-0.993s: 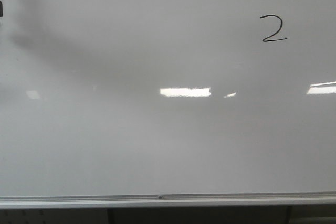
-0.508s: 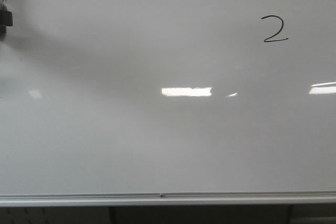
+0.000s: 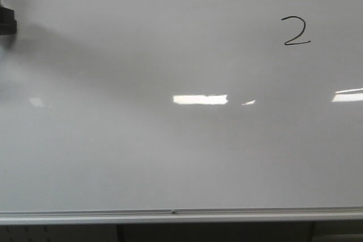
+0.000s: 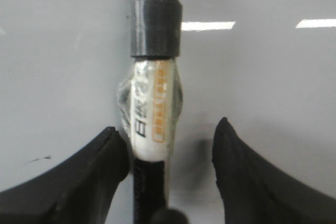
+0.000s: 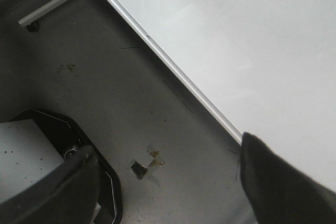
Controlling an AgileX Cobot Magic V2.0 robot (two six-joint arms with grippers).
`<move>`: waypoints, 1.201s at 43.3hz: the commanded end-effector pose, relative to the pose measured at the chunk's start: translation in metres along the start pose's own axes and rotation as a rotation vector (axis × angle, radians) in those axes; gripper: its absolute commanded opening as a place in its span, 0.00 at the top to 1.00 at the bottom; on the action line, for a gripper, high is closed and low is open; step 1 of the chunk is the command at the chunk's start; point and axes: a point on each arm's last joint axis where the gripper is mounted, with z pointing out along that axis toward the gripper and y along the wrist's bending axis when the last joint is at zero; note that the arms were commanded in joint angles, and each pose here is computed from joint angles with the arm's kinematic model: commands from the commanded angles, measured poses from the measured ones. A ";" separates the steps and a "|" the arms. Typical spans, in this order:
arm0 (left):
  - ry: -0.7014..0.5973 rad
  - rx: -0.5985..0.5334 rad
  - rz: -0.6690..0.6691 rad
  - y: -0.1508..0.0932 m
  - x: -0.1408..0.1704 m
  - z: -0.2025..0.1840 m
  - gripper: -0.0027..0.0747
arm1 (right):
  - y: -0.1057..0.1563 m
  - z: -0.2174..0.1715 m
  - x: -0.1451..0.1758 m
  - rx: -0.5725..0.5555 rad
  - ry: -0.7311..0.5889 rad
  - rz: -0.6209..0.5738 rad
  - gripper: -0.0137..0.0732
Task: Write number 2 on whiteboard
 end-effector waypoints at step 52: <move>0.232 0.068 0.084 -0.047 -0.078 -0.287 0.47 | 0.015 -0.068 0.060 0.359 -0.299 0.396 0.18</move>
